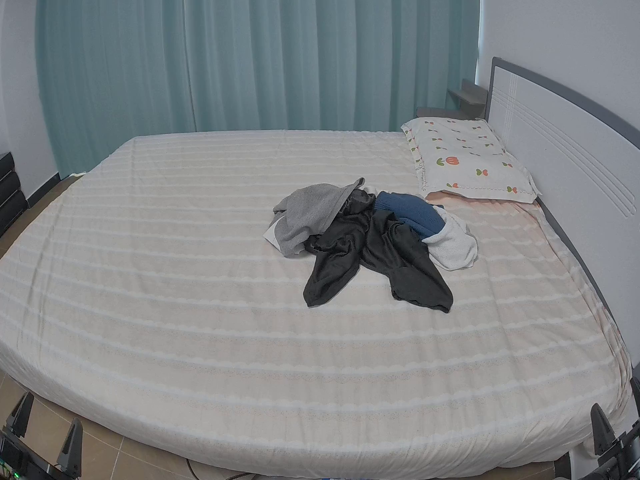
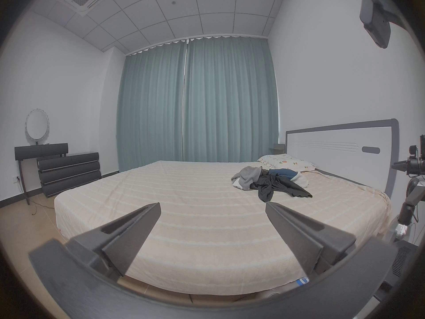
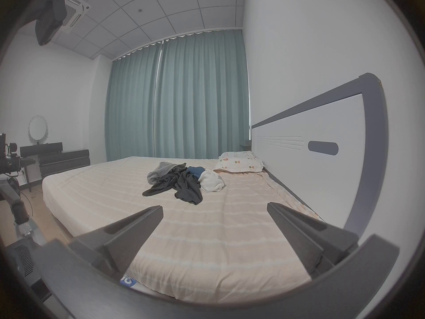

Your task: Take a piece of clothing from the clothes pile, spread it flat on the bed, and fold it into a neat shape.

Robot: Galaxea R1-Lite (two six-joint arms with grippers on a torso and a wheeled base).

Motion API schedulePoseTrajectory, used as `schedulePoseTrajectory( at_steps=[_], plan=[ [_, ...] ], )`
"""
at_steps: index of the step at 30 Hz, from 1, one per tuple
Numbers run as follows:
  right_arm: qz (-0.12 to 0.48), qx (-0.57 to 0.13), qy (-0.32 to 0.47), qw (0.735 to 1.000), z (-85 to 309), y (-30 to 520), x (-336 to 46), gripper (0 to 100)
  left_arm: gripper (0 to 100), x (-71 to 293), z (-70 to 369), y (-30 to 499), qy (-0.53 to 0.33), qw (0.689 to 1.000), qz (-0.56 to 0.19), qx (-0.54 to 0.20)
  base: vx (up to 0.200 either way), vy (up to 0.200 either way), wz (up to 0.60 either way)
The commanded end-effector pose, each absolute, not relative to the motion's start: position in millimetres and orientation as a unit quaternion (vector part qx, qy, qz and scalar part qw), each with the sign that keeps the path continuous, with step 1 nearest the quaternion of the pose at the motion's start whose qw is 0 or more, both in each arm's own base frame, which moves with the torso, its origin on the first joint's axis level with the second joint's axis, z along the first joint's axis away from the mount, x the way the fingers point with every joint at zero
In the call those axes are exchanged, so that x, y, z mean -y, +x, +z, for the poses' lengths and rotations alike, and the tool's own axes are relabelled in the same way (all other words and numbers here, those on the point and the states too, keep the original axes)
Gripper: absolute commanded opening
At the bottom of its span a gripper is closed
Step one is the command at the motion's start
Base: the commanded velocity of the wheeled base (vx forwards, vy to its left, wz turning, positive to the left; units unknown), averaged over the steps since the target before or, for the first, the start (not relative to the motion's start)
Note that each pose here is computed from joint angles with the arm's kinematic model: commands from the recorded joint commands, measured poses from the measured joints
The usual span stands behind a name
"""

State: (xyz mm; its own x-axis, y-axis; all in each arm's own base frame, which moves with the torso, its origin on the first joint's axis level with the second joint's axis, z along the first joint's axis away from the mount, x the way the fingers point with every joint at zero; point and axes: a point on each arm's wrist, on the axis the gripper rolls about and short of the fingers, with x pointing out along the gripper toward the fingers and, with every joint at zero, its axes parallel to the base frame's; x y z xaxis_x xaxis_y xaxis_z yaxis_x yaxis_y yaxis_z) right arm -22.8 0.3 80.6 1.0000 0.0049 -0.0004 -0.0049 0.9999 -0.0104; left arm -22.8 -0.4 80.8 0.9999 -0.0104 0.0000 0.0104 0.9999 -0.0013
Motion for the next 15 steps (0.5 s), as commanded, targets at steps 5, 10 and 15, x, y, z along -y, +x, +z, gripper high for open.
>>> schedulePoseTrajectory(
  at_steps=[5, 10, 15],
  plan=[
    [0.028, 0.038, 0.033, 0.998, 166, -23, -1, 100, 100, 0, 76, -23, -0.001, 1.0, -0.005, 0.001, 0.0, 0.0, 0.0],
    [0.077, -0.118, 0.011, 0.99, 152, 19, -3, 100, 100, 0, 76, -23, -0.001, 1.0, -0.005, 0.001, 0.0, 0.0, 0.0],
    [0.124, -0.249, 0.027, 0.96, 147, 82, -9, 100, 100, 0, 76, -23, -0.001, 1.0, -0.005, 0.001, 0.0, 0.0, 0.0]
  ],
)
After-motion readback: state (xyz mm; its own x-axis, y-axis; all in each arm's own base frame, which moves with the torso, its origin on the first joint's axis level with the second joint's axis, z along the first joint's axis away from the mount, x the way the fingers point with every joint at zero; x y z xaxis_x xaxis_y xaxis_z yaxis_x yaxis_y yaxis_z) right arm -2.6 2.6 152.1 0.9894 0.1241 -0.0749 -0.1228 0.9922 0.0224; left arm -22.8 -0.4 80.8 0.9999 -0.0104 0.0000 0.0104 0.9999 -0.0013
